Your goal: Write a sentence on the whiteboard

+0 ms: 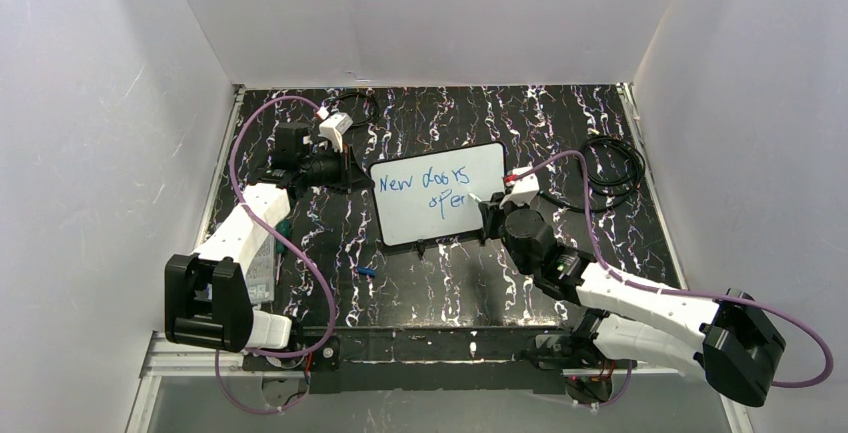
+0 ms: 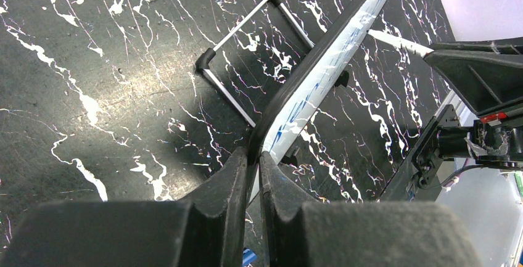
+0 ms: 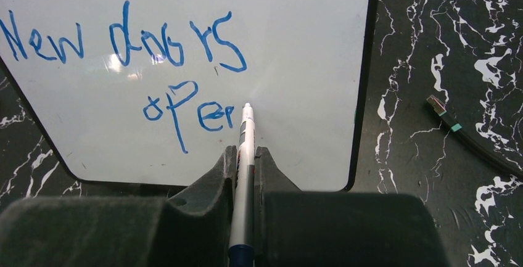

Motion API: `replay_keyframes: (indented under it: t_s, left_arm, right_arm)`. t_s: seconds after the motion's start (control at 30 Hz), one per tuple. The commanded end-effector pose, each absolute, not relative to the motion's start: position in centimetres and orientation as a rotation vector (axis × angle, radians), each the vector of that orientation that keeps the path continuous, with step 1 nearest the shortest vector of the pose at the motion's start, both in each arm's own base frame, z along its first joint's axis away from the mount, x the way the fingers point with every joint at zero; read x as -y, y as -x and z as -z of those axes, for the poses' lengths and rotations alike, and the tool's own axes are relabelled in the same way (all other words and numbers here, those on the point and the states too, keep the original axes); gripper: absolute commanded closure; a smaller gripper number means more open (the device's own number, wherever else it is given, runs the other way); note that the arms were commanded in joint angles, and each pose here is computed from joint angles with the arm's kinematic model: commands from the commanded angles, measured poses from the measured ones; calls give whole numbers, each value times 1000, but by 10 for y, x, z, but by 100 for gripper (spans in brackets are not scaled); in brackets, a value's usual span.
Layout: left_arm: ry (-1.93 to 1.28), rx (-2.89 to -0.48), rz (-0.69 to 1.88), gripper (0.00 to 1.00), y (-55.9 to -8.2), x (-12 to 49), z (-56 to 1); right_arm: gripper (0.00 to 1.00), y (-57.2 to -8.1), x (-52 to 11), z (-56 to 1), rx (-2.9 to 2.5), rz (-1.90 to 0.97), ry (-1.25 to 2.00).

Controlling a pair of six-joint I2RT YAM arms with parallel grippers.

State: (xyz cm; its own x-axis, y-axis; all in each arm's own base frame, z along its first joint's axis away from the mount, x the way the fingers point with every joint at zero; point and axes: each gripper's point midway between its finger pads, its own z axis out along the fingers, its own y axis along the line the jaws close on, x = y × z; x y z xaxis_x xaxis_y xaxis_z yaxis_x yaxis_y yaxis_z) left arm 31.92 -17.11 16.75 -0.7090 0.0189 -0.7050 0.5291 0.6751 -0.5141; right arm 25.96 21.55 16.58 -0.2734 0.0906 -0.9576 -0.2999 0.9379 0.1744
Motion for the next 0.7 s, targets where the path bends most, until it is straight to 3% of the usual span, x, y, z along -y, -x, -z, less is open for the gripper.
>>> replay_keyframes:
  t_s: [0.0,0.37,0.67]
  left_arm:
    - [-466,-2143,985,100,-312,177,-185]
    - [-466,-2141,985,100,-311,177,-186]
    - [-469,-2139,987,100,-311,178,-187]
  right_arm:
    - [99,-261,-212,-168,-1810,-361,139]
    - [99,-253,-210,-151,-1860,-376,152]
    - [99,-252,-219,-171,-1809,-450,161]
